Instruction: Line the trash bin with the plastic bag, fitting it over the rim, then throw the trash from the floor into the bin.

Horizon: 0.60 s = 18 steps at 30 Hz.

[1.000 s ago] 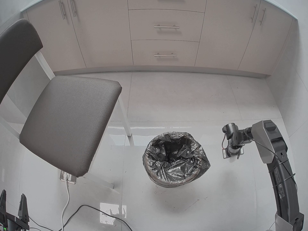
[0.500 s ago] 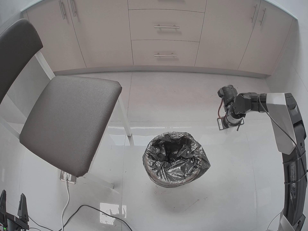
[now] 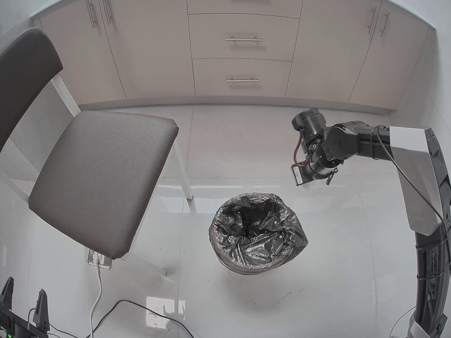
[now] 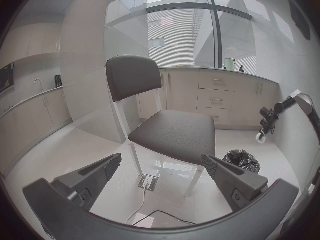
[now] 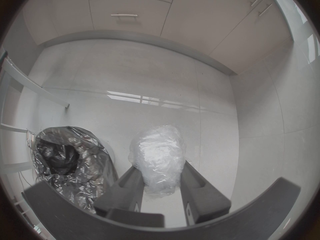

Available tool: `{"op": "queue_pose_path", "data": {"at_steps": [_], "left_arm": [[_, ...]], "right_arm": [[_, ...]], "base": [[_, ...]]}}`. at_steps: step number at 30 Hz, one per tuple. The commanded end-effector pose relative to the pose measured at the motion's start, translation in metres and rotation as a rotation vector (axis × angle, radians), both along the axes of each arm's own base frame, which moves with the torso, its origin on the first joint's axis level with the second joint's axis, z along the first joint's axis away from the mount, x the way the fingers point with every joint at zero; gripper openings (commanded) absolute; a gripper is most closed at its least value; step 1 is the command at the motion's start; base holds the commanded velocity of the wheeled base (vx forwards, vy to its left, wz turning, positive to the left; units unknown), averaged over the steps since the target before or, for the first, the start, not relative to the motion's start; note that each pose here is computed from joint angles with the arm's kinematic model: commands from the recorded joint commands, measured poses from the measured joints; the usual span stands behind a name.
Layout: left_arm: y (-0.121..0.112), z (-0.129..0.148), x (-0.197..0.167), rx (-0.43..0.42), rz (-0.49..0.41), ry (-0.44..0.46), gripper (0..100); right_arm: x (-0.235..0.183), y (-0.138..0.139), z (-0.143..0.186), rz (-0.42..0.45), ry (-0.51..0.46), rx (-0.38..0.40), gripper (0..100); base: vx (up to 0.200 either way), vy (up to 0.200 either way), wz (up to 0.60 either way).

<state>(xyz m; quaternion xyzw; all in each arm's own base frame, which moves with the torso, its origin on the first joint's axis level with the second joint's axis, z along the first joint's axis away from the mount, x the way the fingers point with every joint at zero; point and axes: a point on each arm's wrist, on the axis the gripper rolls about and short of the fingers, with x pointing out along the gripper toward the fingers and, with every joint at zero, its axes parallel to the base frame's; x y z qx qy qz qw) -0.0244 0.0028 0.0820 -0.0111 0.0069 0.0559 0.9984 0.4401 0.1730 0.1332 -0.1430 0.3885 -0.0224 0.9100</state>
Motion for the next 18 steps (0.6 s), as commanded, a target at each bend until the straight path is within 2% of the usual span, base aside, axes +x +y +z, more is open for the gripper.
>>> {"op": "queue_pose_path", "data": {"at_steps": [1, 4, 9, 17, 18], "left_arm": [[-0.001, -0.001, -0.001, 0.001, -0.056, -0.012, 100], [-0.002, -0.004, 0.0, 0.004, -0.089, -0.004, 100], [-0.002, -0.003, 0.0, -0.012, -0.089, -0.005, 100], [-0.002, -0.003, 0.0, -0.012, -0.089, -0.005, 100], [-0.002, -0.003, 0.0, -0.013, -0.089, -0.005, 100]], "right_arm": [[-0.016, 0.037, 0.0, 0.092, 0.001, -0.006, 0], [-0.027, 0.06, -0.004, 0.14, 0.008, -0.006, 0], [-0.04, 0.085, -0.011, 0.2, 0.022, -0.013, 0], [-0.048, 0.104, -0.037, 0.244, 0.082, -0.049, 0], [-0.048, 0.108, -0.048, 0.249, 0.102, -0.059, 0]], "base": [[0.0, 0.0, 0.0], [0.0, 0.0, 0.0], [0.0, 0.0, 0.0], [0.0, 0.0, 0.0], [0.0, 0.0, 0.0]]}}
